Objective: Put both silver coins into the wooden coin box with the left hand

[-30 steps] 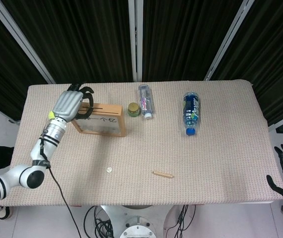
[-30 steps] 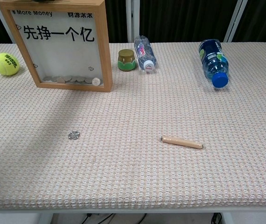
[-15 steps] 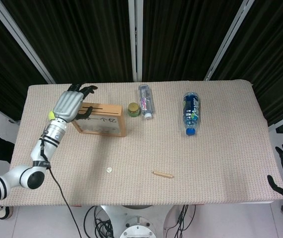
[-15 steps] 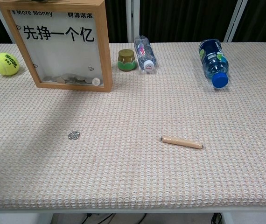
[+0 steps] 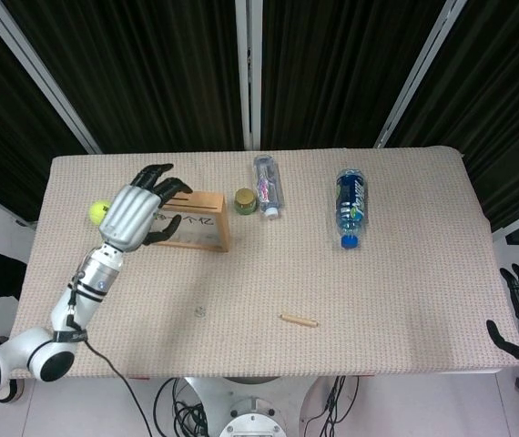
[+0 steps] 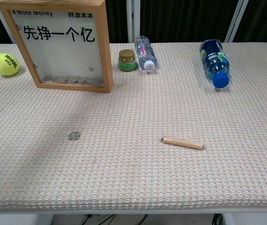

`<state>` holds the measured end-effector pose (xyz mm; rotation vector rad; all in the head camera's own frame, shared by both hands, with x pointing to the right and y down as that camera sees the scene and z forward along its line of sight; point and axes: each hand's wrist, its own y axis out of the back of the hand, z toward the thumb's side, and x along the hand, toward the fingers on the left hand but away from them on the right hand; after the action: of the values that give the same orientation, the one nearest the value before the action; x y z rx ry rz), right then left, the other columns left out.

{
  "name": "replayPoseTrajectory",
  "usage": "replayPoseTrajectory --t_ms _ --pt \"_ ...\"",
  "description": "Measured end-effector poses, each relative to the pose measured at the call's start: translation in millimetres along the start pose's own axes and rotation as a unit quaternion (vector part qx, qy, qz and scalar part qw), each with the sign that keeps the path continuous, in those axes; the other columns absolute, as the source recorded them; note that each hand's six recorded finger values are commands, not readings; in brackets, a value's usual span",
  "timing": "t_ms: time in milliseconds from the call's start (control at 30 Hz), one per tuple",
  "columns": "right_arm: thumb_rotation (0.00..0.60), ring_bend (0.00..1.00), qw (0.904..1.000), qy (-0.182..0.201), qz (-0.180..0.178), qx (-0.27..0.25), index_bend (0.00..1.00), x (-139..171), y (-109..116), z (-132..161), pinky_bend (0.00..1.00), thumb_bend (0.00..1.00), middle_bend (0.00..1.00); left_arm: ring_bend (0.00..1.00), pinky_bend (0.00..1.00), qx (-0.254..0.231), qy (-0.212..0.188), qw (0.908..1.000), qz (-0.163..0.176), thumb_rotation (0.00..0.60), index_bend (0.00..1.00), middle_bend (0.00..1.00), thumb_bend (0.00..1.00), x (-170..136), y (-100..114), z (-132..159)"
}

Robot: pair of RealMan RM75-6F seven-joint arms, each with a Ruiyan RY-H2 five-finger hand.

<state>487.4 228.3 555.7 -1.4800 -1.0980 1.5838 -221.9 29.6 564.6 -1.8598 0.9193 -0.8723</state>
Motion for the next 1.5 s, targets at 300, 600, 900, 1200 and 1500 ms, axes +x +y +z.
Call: replayPoseTrajectory --t_ms 300,600,900,1200,1500 --pt "0.6 0.0 1.0 0.0 0.001 0.003 0.0 3 0 0 0.0 0.28 0.0 0.11 0.16 -0.01 -0.038 0.9989 -0.024 0.6 0.39 0.31 0.16 -106 -34 9" --pt "0.6 0.0 0.9999 0.007 0.011 0.004 0.0 5 -8 5 0.0 0.28 0.0 0.11 0.15 0.032 0.006 0.9979 -0.057 0.6 0.35 0.3 0.0 -154 -76 -31" --pt "0.6 0.0 0.9999 0.003 0.01 0.005 0.0 8 -8 4 0.0 0.28 0.0 0.11 0.14 0.022 0.004 0.9967 -0.079 0.6 0.35 0.29 0.0 -171 -129 -28" --pt "0.6 0.0 0.9999 0.01 0.004 -0.001 0.0 9 -5 7 0.0 0.28 0.0 0.11 0.14 0.011 -0.006 0.9963 -0.085 0.6 0.35 0.28 0.03 -165 -158 -20" --pt "0.6 0.0 0.9999 0.009 -0.004 -0.004 0.0 7 1 5 0.0 0.28 0.0 0.11 0.14 0.0 -0.009 0.9949 -0.101 0.6 0.36 0.28 0.07 -153 -187 -12"
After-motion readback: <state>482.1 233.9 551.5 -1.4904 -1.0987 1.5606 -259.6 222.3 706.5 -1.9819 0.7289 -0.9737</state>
